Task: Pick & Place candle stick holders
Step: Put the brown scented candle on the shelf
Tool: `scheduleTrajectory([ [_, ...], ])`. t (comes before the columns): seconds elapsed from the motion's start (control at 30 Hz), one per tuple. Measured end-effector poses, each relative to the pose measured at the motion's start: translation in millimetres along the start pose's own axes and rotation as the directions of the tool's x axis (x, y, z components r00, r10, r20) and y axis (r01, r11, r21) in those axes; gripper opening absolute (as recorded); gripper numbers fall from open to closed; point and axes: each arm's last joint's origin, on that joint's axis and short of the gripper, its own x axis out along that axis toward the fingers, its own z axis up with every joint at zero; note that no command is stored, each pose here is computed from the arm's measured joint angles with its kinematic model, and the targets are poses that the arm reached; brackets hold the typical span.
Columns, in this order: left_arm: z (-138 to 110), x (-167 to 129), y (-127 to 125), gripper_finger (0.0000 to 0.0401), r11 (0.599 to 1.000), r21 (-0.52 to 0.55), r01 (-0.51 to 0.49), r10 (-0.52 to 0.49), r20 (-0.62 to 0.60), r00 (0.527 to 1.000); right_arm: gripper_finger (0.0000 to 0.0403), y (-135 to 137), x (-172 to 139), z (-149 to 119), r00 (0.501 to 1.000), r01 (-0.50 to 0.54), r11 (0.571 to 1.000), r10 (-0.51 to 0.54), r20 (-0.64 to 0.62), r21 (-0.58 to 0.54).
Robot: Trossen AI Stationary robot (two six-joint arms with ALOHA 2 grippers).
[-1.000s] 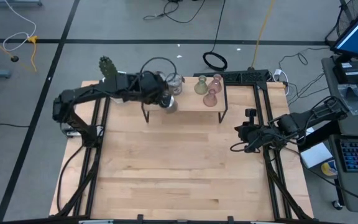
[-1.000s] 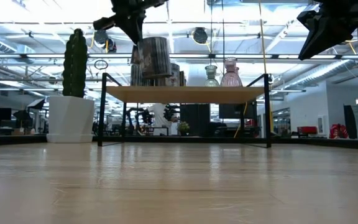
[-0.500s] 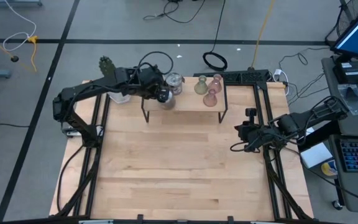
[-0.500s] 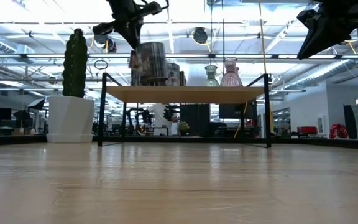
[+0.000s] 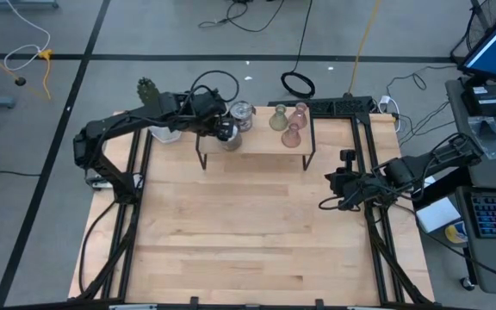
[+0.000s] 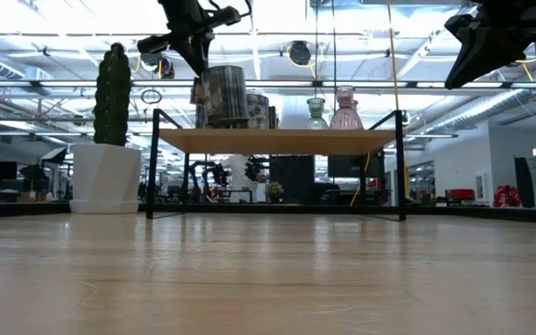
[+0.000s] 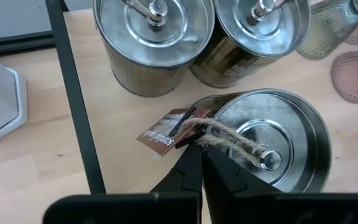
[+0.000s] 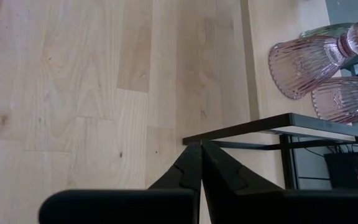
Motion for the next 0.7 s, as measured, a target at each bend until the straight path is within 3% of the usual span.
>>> scheduleTrajectory([
  [0.27,-0.3,19.3,-6.6,0.0000,0.999,0.009,-0.045,0.046,-0.009,0.999,0.0000,0.1,0.1,0.7,1.000,-0.001,1.000,0.001,0.005,0.004],
  [0.7,1.1,20.8,-8.7,0.0000,0.999,-0.008,-0.038,0.038,0.012,0.999,0.0000,0.1,0.0,0.6,1.000,-0.003,1.000,0.003,0.005,0.008],
])
